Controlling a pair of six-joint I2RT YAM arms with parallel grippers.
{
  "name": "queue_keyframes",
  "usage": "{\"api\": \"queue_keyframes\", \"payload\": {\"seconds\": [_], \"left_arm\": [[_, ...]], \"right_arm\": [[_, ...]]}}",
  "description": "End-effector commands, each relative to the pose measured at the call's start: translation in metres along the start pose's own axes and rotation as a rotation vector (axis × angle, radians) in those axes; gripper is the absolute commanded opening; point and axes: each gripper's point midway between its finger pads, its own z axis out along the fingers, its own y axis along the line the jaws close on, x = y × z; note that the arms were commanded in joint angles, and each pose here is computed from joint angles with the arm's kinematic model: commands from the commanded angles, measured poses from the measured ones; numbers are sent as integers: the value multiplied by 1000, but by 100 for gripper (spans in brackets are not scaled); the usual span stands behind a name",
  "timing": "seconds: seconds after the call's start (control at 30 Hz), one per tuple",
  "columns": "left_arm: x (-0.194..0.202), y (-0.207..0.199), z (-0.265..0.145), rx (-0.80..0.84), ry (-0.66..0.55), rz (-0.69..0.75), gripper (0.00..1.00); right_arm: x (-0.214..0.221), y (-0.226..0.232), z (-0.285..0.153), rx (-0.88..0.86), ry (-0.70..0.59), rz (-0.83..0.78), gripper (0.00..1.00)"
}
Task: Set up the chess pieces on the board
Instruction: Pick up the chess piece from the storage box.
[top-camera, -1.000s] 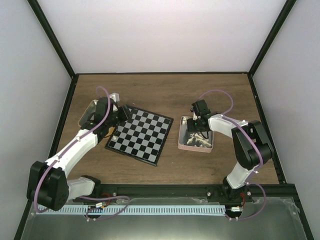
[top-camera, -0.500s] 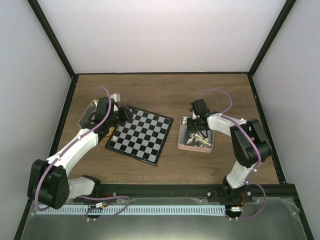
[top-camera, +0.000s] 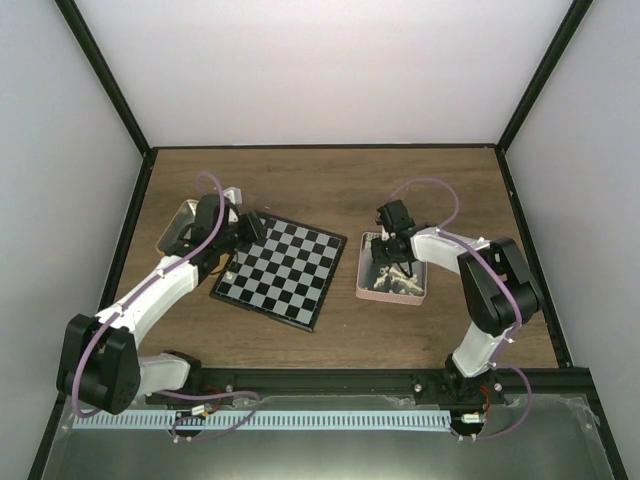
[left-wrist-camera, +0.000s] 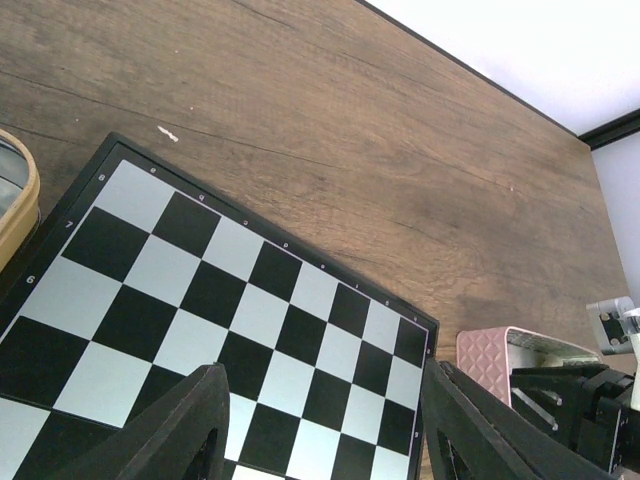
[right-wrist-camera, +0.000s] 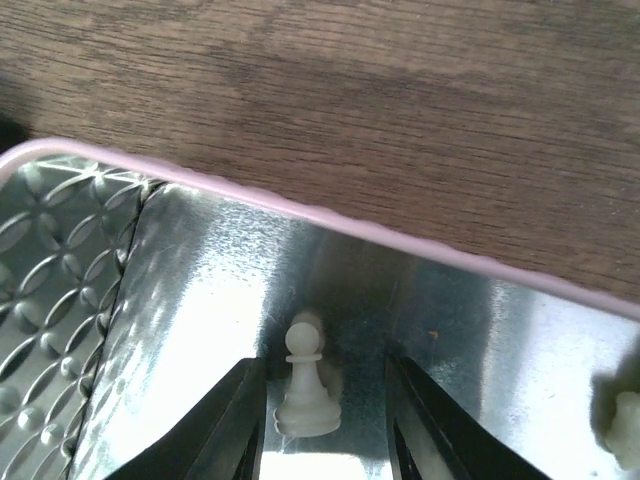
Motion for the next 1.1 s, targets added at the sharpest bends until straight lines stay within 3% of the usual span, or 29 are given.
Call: {"api": "queue_keyframes", "payload": {"seconds": [0.0, 0.63, 0.8, 1.07], "left_arm": [[-1, -3, 2, 16, -3, 5, 55], [2, 1, 2, 2, 2, -9, 55], [3, 0, 3, 10, 7, -12, 55], [6, -34, -2, 178, 54, 13, 55]], "right_arm": [[7, 2, 5, 30, 39, -22, 34], [22, 3, 8, 110, 83, -14, 27], [21, 5, 7, 104, 77, -21, 17], [-26, 14, -46, 48, -184, 19, 16]]}}
